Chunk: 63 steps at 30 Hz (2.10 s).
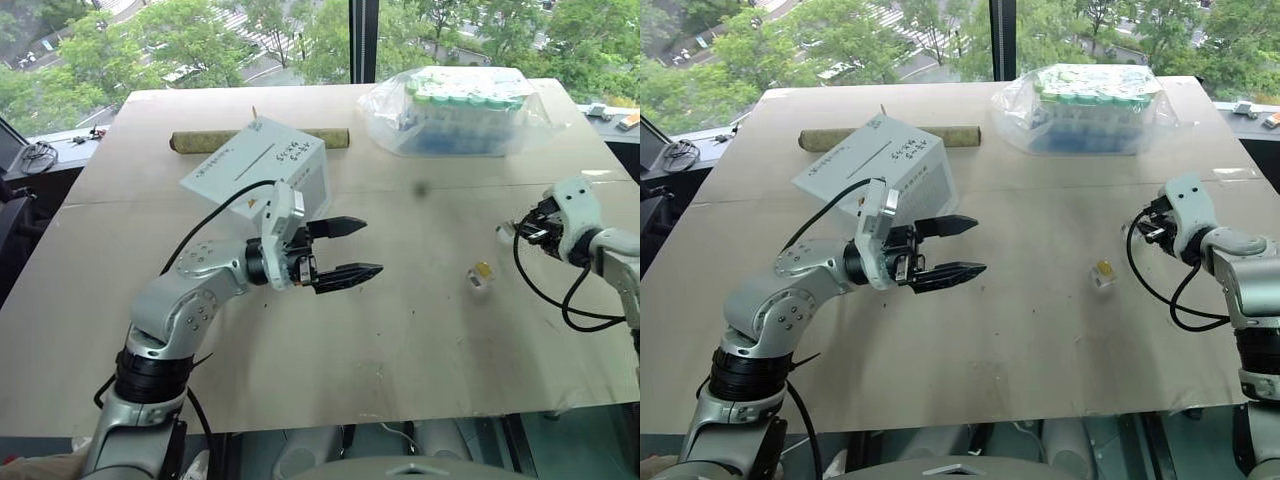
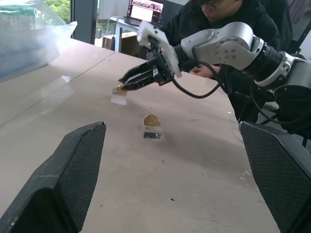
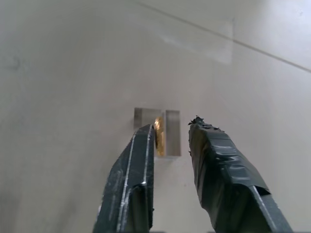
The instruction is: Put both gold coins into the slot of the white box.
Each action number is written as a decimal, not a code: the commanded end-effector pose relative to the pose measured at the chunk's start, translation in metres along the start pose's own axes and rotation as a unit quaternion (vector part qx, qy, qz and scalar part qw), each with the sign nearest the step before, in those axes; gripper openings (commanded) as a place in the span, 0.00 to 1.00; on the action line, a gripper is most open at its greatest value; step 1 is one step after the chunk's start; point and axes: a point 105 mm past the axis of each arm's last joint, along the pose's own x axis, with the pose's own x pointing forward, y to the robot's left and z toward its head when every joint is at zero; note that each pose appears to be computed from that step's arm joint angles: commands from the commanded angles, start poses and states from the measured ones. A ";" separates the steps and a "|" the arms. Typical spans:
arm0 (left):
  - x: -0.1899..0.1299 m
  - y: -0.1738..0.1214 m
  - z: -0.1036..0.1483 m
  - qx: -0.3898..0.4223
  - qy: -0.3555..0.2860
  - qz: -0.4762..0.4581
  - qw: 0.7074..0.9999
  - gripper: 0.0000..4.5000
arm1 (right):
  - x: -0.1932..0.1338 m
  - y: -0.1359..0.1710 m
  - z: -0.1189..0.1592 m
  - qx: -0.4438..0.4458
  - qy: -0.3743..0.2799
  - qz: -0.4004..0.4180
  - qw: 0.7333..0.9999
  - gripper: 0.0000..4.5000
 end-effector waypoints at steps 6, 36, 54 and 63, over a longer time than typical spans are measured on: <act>-0.001 -0.006 0.007 0.013 -0.006 -0.004 1.000 1.00 | 0.000 -0.005 0.018 -0.015 -0.029 -0.006 0.999 0.29; 0.001 -0.006 0.004 0.010 -0.012 -0.004 1.000 1.00 | -0.001 -0.007 0.020 0.008 -0.035 0.006 0.999 0.04; -0.001 -0.007 0.004 0.012 -0.010 -0.001 1.000 1.00 | 0.005 -0.003 0.011 0.008 -0.008 0.006 1.000 0.04; -0.001 -0.008 0.003 0.011 -0.009 -0.003 1.000 1.00 | 0.004 -0.004 0.010 0.040 -0.001 -0.002 0.999 0.04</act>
